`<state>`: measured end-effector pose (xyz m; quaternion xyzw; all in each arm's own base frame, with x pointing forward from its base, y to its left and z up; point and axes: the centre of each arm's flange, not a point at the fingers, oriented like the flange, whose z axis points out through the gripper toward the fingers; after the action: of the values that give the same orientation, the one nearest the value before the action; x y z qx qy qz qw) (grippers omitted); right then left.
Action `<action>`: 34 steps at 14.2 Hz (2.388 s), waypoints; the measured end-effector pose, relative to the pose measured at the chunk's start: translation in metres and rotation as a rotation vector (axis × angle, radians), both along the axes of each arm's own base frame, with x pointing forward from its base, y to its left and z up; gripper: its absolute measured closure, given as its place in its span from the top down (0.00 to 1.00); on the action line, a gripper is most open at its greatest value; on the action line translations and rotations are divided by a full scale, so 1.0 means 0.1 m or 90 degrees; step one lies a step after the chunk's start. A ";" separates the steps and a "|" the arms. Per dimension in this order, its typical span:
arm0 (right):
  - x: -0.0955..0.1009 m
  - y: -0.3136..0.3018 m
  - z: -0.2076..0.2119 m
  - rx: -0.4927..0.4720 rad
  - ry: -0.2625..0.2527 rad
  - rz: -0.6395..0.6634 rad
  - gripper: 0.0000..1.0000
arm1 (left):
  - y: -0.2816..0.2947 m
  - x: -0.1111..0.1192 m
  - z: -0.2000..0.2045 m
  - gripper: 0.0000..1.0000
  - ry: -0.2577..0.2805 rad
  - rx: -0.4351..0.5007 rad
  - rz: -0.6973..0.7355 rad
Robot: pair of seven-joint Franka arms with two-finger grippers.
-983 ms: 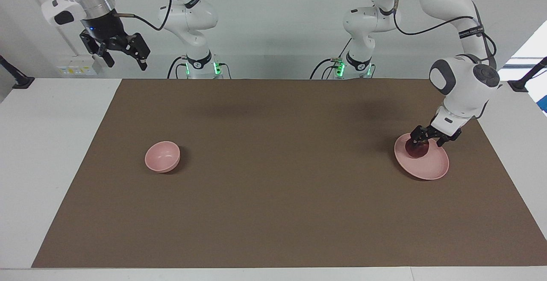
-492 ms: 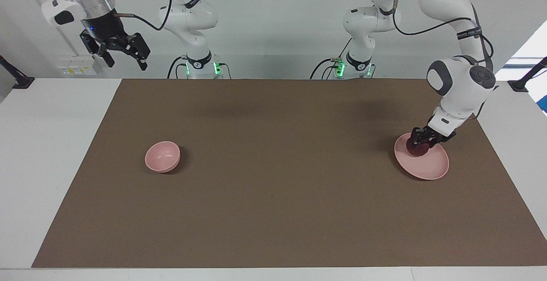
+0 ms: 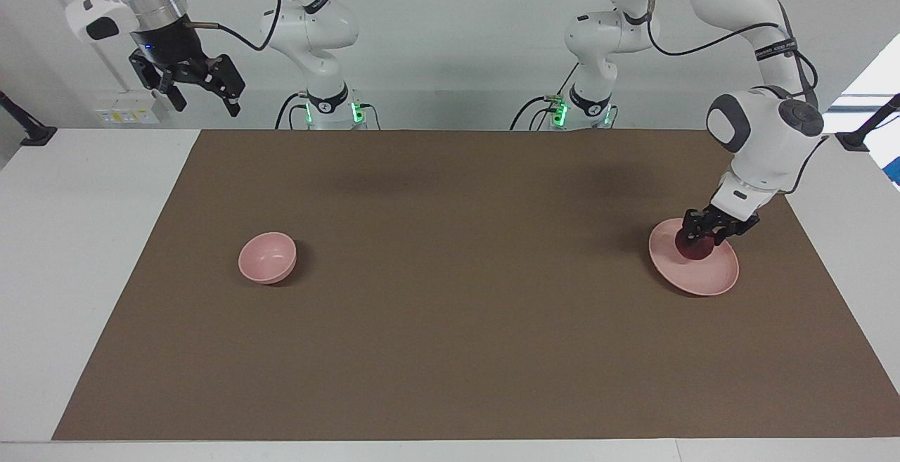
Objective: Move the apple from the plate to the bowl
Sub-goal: 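Reach the left gripper down to the apple and grasp it, then lift the apple with the left gripper while the right gripper approaches it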
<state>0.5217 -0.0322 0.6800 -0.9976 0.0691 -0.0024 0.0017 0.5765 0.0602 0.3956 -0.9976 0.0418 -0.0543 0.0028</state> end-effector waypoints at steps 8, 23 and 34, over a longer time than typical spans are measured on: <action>0.23 0.32 -0.45 0.093 -0.005 -0.044 1.00 | -1.68 -0.11 0.83 0.59 0.010 -0.073 -0.057; 0.75 1.00 -1.81 0.444 0.242 -0.602 1.00 | -4.09 -0.81 1.39 0.59 -0.069 -0.352 -0.048; 0.72 1.86 -1.83 0.494 0.344 -0.686 1.00 | -4.59 -1.07 1.70 0.59 -0.163 -0.475 0.002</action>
<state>0.5940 0.1534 0.4972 -0.7180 0.5458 0.2693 0.3378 0.4699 -0.3991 0.5658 -0.9153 0.0167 -0.1895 -0.3550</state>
